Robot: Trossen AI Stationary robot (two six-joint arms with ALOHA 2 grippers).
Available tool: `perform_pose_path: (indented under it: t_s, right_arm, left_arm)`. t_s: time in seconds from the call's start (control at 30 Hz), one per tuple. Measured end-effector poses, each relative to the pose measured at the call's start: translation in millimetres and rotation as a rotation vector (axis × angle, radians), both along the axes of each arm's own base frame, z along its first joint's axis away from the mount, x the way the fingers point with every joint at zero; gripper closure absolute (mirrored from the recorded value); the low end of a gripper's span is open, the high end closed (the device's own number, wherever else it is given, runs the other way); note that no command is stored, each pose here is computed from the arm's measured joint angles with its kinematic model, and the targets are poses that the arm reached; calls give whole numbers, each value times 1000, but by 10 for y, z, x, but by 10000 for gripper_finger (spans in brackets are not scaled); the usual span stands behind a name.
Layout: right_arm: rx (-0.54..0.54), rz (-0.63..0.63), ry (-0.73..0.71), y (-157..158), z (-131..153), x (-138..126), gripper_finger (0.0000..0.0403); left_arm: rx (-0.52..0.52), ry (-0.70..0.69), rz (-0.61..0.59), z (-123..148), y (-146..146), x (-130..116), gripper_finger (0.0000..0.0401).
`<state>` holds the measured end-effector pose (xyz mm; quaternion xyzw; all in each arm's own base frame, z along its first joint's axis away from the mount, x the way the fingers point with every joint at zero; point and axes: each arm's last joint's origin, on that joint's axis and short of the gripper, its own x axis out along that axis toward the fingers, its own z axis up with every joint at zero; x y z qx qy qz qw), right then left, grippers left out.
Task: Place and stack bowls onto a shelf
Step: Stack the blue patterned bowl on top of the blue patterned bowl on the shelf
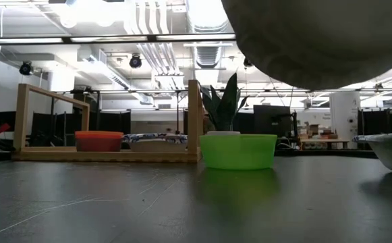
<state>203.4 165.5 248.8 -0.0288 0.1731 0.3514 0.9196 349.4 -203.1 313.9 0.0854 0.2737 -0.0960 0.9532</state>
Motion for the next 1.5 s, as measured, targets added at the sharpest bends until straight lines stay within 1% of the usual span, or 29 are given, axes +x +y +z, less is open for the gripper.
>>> perform_pose_path:
  t_s: [0.1,0.17,0.27,0.4,0.5,0.6,0.7,0.8,0.87,1.0,1.03,1.17,1.3,1.37,1.5]
  right_arm:
    - [-6,2,-8,1,1,2,392]
    - [-5,2,-9,1,2,2,392]
    - [-5,2,-9,1,2,2,392]
    - [-6,1,-8,2,-1,3,392]
    - [-5,1,-9,2,0,4,392]
    - [-3,-8,-17,1,7,8,392]
    - [-4,-10,-19,1,8,9,392]
    - [-4,-8,-27,2,14,10,392]
    - [5,-12,-18,2,13,10,392]
    - [18,-81,-12,-11,17,22,380]
    - [19,-99,-10,-15,15,25,372]
    - [25,-134,-12,-25,21,35,328]
    - [43,-136,-33,-56,93,-2,275]
    - [60,-152,-58,-100,185,-43,250]
    - [87,-212,-112,-227,390,-173,215]
  left_arm:
    - [-26,30,-6,-25,49,26,332]
    - [-51,40,-6,-39,63,45,308]
    - [-47,47,-5,-96,56,86,268]
    - [-55,72,-80,-157,21,110,225]
    - [-79,56,-97,-165,2,141,209]
    - [-91,25,-105,-225,-41,214,207]
    - [-79,39,-135,-303,-68,248,215]
    - [-71,49,-136,-352,-78,268,240]
    - [-64,44,-134,-361,-80,276,271]
    - [-40,34,-127,-359,-75,278,371]
    - [-40,33,-128,-355,-77,278,384]
    - [-34,36,-125,-302,-75,281,393]
    - [8,120,-104,-179,-45,240,399]
    - [41,156,-69,-66,-30,203,400]
    - [174,281,4,156,21,25,401]
